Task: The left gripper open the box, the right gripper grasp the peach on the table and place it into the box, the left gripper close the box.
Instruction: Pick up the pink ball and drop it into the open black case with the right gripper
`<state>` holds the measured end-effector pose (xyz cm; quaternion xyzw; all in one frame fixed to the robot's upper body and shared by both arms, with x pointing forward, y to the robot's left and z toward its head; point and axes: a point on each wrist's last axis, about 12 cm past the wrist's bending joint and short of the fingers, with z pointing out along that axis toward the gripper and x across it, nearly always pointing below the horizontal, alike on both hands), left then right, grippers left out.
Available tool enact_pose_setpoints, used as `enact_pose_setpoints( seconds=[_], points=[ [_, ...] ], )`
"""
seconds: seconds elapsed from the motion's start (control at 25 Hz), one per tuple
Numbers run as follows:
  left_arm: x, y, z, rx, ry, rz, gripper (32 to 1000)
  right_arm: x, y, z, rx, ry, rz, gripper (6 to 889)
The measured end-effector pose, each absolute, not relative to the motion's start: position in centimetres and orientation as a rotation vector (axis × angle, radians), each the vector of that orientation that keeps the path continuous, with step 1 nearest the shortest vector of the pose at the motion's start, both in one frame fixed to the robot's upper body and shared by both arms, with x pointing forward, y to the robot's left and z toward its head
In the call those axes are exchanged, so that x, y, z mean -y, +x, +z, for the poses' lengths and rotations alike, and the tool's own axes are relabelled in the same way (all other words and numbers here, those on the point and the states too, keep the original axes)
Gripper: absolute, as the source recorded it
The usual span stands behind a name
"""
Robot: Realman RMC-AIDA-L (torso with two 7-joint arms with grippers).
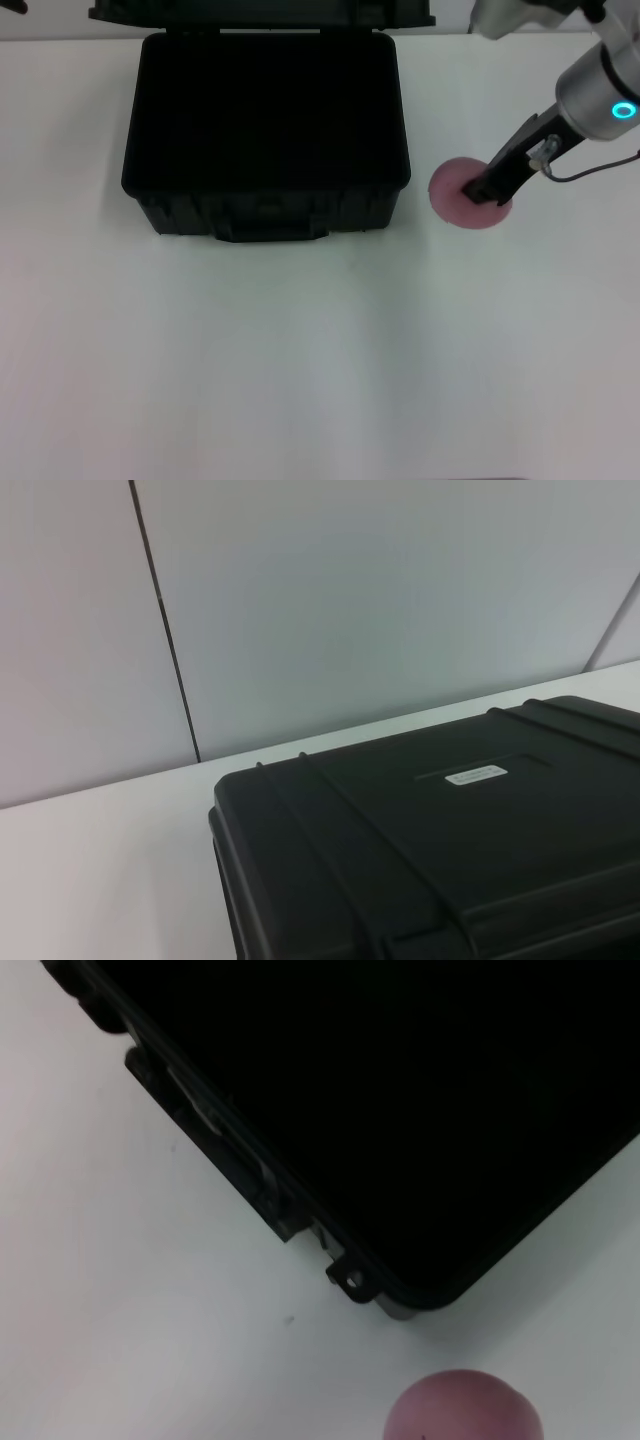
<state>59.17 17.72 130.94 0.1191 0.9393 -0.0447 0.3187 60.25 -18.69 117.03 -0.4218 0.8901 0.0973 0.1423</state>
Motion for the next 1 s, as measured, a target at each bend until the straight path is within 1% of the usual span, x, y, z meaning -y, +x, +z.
enact_pose_setpoints(
  seconds=[0.4, 0.52, 1.0],
  points=[
    [-18.0, 59.1, 130.8, -2.477, 0.302, -0.113, 374, 18.5, 59.7, 119.2, -2.499, -1.218, 0.269, 34],
    [-18.1, 59.1, 130.7, -2.478, 0.299, -0.113, 374, 18.3, 59.7, 119.8, -2.462, -1.215, 0.289, 34],
    [-18.1, 59.1, 130.7, -2.477, 0.3, -0.115, 374, 17.9, 60.5, 120.1, -2.335, -1.183, 0.315, 35]
  ],
)
